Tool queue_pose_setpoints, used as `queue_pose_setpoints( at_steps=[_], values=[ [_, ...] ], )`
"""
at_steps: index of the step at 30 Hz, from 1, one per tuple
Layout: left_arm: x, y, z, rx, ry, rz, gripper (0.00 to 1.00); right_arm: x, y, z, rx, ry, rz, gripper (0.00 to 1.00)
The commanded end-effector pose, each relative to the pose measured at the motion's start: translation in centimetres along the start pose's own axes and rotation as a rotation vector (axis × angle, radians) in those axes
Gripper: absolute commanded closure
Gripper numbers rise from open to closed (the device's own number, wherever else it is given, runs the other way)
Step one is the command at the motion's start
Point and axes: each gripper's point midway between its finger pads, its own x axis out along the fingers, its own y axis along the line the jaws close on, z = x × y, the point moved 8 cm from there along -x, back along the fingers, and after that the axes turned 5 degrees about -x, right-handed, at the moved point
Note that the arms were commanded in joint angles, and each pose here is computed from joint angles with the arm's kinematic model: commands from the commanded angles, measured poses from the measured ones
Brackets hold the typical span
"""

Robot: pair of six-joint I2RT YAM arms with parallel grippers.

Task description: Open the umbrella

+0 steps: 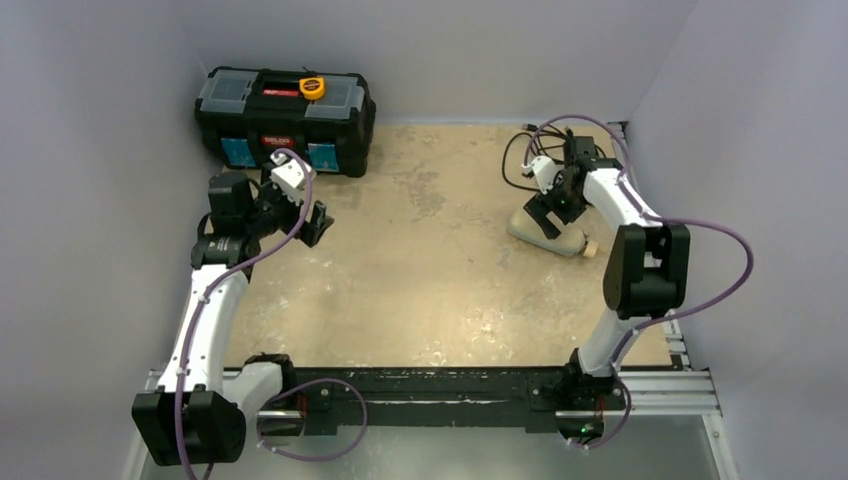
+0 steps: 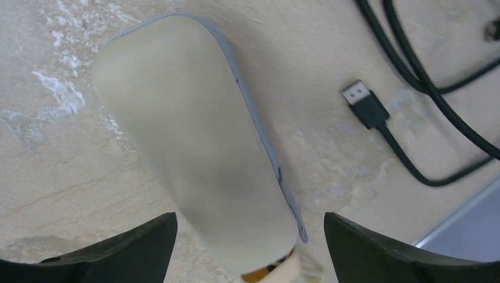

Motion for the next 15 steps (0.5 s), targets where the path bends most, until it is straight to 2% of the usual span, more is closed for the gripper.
queue_pose_setpoints(
  at_steps=[1, 4, 7, 9, 15],
  values=[
    [-0.6, -0.6, 0.5, 0.035, -0.013, -0.018, 0.0, 2.3, 1.2, -0.8, -0.143, 0.06, 0.26, 0.07],
    [-0.9, -0.7, 0.9, 0.025, -0.008, -0.016, 0.0, 3.7, 1.7, -0.8, -0.162, 0.07, 0.354, 0.1],
    [-1.3, -0.8, 1.3, 0.028, -0.013, -0.013, 0.0, 4.5, 2.0, -0.8, -0.14, 0.077, 0.398, 0.18],
    [-1.5, -1.2, 1.3, 0.044, -0.01, -0.035, 0.0, 4.8, 2.7, -0.3, -0.073, 0.065, 0.456, 0.29],
    [-1.5, -3.9, -0.8, 0.203, 0.022, -0.151, 0.0, 4.8, 6.0, 2.8, 0.201, -0.065, 0.657, 0.45]
  ],
)
